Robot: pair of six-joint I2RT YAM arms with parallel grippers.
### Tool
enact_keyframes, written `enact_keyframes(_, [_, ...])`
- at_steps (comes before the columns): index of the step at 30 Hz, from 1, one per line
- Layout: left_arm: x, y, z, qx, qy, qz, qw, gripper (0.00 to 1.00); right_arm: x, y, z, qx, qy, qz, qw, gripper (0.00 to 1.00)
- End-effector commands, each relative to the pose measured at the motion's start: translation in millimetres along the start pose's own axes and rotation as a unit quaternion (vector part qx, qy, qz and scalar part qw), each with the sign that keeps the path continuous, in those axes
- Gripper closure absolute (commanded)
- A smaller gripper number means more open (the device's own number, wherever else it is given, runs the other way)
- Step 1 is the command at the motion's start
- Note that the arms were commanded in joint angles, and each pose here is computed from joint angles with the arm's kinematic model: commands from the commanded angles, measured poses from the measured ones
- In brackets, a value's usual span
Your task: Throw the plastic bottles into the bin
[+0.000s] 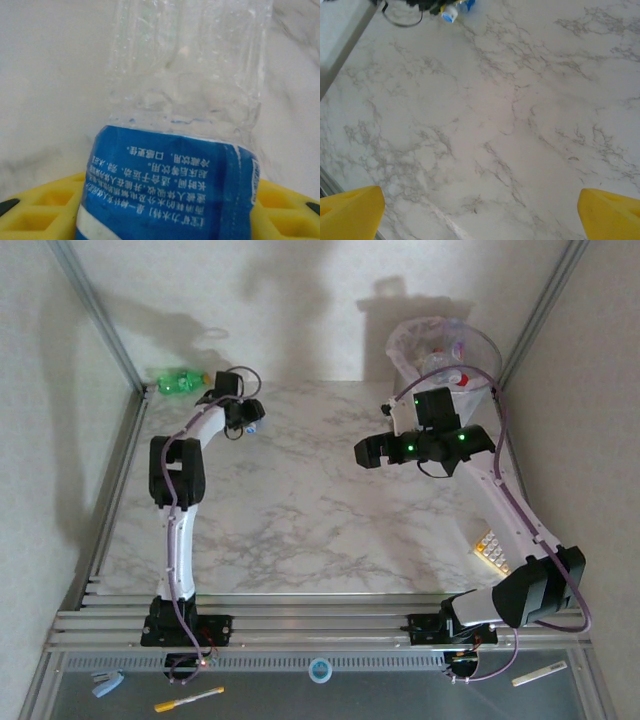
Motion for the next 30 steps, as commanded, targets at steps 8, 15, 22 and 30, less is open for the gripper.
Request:
enact_keyframes(8, [-125.3,167.7,-115.0,-0.066,-0.294,-0.271,0.914,0.49,4.7,22.0,36.2,-0.110,-0.093,0.056,0.988,0.01])
enact_keyframes(15, [-155.9,219.9,-190.9,-0.043,-0.346,-0.364,0.864,0.51,8.5,34.0,39.7,-0.143,-0.119,0.071,0.980,0.01])
enact_keyframes(22, [-173.6,250.0,-231.2,-0.021,-0.356,-0.414,0.837,0.51,9.3,41.5,32.7,-0.174,-0.148,0.094,0.969,0.01])
enact_keyframes(30, [-185.9,265.5,-248.5,-0.017,-0.352,-0.455,0.818,0.51,4.6,24.9,24.8,-0.163,-0.179,0.111,0.964,0.04])
Point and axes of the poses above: each hand's point on the last joint's axis, 136 mm out from that joint toward the fingers, its own y axis back along the fingers, its own x axis along the line the jaws close on, z = x × y, the point moved 8 cm from there along y, back along the fingers, and after that the axes turned 14 degrees about y, right-handed, at the moved point
